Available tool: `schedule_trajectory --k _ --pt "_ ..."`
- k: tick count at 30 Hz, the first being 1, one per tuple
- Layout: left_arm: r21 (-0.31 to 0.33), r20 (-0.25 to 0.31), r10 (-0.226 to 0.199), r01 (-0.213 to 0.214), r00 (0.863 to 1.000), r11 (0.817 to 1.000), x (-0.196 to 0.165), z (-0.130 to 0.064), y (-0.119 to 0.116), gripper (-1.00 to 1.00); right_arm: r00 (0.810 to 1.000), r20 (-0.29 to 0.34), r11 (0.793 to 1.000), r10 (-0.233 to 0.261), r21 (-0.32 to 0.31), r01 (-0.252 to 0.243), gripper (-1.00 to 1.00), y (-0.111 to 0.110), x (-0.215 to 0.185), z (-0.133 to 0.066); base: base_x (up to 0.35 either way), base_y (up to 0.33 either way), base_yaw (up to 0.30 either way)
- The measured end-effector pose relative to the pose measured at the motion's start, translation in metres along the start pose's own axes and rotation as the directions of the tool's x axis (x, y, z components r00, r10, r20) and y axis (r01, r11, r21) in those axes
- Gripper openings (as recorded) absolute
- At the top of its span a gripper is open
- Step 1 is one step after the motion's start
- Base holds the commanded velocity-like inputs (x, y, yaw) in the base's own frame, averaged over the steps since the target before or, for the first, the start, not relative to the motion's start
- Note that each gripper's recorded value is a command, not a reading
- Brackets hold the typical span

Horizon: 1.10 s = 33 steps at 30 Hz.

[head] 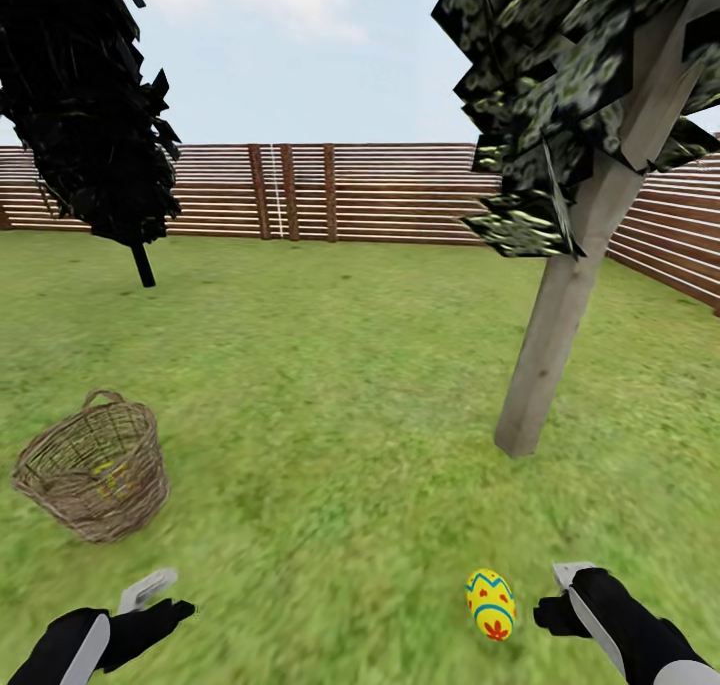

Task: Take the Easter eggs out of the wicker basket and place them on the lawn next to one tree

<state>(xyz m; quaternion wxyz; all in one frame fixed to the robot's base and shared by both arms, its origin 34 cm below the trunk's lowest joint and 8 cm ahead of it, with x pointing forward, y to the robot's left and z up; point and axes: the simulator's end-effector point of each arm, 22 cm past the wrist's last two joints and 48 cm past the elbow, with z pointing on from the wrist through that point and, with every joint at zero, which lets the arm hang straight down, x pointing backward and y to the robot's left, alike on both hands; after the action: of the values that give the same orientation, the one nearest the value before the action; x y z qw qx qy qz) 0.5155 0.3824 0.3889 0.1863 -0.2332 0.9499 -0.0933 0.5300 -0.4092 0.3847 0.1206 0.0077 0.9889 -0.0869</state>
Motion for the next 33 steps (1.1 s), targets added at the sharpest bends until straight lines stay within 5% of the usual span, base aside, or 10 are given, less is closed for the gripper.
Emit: schedule_trajectory --k 33 --pt "0.000 -0.002 0.001 -0.001 1.000 1.000 -0.031 -0.058 -0.024 1.00 1.000 -0.001 1.000 0.000 0.000 0.000 1.00 -0.011 -0.029 -0.063 0.000 0.350 0.000"
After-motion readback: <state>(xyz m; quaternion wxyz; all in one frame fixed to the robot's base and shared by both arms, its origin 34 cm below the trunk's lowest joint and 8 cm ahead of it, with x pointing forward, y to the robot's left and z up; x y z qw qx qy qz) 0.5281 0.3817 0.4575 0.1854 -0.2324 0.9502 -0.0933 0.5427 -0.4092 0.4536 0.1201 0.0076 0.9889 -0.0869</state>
